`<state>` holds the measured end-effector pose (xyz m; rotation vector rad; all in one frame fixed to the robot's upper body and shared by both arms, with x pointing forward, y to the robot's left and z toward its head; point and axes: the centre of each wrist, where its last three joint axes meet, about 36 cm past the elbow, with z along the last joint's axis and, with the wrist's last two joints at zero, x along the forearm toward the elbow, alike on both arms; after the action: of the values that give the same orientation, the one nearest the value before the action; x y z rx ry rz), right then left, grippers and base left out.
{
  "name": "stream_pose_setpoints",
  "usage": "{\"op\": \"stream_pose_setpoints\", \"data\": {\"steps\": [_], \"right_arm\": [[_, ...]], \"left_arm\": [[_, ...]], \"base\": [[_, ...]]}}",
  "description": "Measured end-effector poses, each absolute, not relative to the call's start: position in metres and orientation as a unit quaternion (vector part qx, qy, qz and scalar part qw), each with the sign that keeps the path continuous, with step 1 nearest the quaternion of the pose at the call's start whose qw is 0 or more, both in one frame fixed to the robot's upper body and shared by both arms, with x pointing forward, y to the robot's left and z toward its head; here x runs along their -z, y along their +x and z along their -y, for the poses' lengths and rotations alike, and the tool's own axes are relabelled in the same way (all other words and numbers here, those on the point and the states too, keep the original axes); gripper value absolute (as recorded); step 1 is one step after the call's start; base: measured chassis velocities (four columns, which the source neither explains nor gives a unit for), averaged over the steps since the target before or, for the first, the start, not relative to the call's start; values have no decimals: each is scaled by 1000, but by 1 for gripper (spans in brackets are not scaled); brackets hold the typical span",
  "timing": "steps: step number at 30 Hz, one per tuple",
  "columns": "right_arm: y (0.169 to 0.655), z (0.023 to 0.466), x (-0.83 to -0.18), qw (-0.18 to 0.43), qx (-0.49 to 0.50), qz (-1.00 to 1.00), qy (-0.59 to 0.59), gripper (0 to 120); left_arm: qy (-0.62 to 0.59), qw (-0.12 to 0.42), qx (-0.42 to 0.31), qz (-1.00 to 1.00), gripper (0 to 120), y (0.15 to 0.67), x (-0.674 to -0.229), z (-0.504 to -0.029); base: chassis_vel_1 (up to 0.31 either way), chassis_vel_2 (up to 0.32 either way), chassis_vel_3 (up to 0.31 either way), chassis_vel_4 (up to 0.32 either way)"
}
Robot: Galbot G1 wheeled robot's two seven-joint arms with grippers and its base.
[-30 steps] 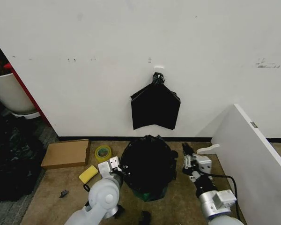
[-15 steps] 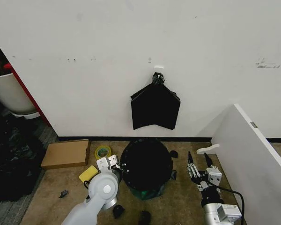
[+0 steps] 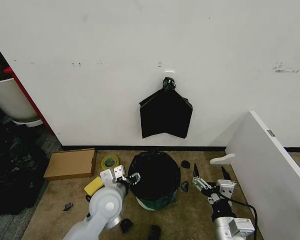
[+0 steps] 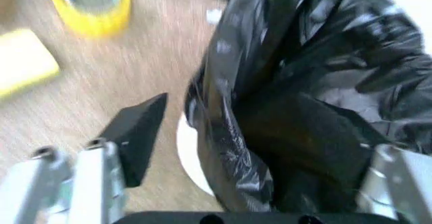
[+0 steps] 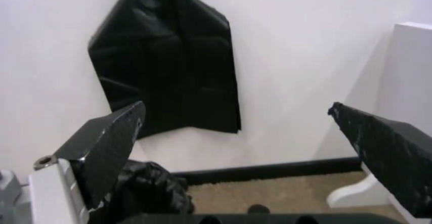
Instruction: Place the garbage bag over the trash bin.
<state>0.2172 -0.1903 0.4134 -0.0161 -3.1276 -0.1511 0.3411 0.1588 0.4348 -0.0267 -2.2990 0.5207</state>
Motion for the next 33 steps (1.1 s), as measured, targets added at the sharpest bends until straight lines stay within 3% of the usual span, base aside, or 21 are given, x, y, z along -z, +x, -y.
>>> {"op": "stream_pose_setpoints", "data": {"steps": [3, 4, 5, 6, 9, 11, 18, 33], "right_arm": [[218, 201, -411, -11, 57, 998, -1, 100], [218, 206, -407, -20, 56, 998, -10, 100], [218, 206, -407, -20, 56, 998, -10, 100], [214, 217, -397, -34, 49, 998, -17, 100], [210, 226, -388, -48, 38, 998, -11, 100], [204, 233, -377, -73, 18, 997, 0, 100], [190, 235, -368, -96, 19, 995, 14, 100], [178, 234, -371, -123, -9, 992, 7, 100]], "left_arm": [[-26, 284, -128, 950, 94, 300, -448, -162], [-31, 224, -102, 969, 98, 287, -443, -164], [-31, 224, -102, 969, 98, 287, -443, -164], [-55, 127, -88, 986, 100, 264, -424, -168], [-68, 109, -98, 987, 100, 251, -418, -171], [-72, 61, -88, 992, 100, 238, -407, -177], [-53, -87, 61, 993, 100, 222, -369, -204], [-37, -96, 30, 994, 100, 183, -381, -198]], "base": [[0, 0, 0, 0], [0, 0, 0, 0], [0, 0, 0, 0], [0, 0, 0, 0], [0, 0, 0, 0], [0, 0, 0, 0], [0, 0, 0, 0], [0, 0, 0, 0]]}}
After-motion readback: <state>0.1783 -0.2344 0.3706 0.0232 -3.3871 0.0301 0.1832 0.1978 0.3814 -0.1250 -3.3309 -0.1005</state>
